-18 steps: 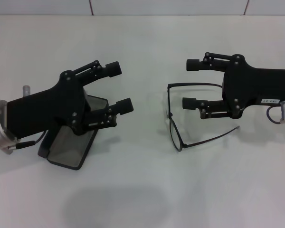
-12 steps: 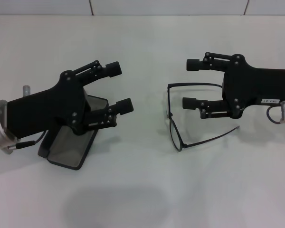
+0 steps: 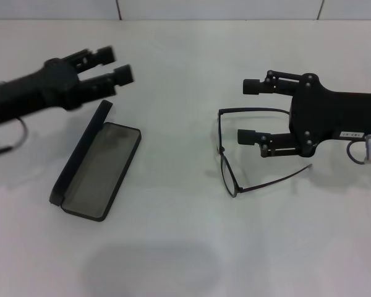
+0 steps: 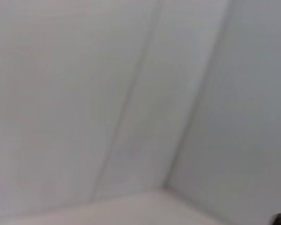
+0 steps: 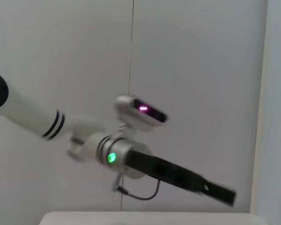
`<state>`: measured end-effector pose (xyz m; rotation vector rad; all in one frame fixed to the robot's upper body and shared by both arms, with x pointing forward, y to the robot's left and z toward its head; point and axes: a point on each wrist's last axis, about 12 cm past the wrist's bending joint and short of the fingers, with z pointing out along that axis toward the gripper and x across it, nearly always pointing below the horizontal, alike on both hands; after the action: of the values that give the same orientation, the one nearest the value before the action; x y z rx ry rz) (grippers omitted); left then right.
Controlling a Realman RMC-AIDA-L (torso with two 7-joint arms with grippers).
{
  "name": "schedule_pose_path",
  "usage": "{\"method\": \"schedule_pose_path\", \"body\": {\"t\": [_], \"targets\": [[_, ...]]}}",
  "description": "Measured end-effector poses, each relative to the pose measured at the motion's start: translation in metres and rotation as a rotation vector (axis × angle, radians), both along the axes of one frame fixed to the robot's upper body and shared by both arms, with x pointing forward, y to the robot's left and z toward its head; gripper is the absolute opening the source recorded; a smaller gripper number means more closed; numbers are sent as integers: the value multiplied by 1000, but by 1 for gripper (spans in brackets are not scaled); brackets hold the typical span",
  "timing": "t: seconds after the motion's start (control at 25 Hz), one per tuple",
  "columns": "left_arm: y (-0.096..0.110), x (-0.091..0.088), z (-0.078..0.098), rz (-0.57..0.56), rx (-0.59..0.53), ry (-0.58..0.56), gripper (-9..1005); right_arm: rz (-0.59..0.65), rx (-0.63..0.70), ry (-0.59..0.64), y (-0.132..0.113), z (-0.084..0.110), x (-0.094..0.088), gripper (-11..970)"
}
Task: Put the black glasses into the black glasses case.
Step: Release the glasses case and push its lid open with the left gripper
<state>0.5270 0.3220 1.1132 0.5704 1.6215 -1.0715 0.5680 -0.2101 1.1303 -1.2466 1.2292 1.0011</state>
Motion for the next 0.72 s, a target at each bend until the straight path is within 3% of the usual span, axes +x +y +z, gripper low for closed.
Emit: {"method": "schedule_pose_path", "body": {"t": [0.12,0.36,0.52,0.72], "targets": [[14,15,20,15,166,161,835,-6,-3,3,-3,-1,-1,797],[19,11,44,97,479,329,828,-25,1,8,-9,-3,-2,796],[10,3,46,156,598,367,823,-28,-1,8,-10,-3,-2,796],[-3,0,33,126,647,440,816,-29,-2,7,-11,-3,-2,796]]}}
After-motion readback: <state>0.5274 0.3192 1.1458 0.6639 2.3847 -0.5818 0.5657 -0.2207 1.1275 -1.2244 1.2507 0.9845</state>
